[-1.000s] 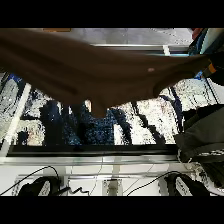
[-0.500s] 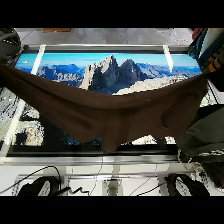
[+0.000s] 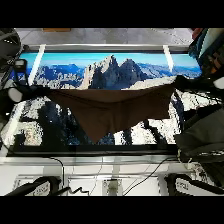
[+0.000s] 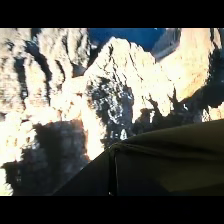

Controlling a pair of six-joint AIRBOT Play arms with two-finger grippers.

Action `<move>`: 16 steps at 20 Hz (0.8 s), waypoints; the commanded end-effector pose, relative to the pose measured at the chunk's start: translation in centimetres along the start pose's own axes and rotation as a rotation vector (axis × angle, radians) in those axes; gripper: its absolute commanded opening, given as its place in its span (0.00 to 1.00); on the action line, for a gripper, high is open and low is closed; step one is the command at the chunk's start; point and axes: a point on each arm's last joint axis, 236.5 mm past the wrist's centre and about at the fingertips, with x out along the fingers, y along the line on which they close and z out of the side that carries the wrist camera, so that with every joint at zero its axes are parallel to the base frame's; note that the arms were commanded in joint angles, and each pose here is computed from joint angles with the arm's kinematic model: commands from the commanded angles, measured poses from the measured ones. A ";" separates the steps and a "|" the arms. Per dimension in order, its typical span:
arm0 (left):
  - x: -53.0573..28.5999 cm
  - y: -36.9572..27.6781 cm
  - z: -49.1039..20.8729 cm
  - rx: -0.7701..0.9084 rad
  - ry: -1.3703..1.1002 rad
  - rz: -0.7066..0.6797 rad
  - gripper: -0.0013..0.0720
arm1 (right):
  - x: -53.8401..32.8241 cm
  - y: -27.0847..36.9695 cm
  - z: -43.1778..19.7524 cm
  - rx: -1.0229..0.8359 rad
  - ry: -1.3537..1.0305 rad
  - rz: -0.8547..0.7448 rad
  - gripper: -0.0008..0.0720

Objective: Fold the clothes and pants, and hang the long-sleeved shirts on hangers.

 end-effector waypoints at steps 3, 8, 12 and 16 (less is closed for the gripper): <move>2.4 -1.8 3.4 0.028 -0.165 0.001 0.04 | 6.1 0.0 3.7 0.000 -0.233 -0.043 0.03; 2.2 -1.8 4.5 0.030 -0.208 0.007 0.04 | 5.9 0.6 5.6 -0.023 -0.330 -0.056 0.19; 2.3 -1.8 4.4 0.030 -0.205 0.007 0.50 | 6.1 0.1 4.7 -0.087 -0.280 -0.082 0.72; 2.2 -2.1 2.7 0.031 -0.130 -0.011 0.98 | 5.5 -3.8 2.0 -0.020 -0.128 -0.116 0.71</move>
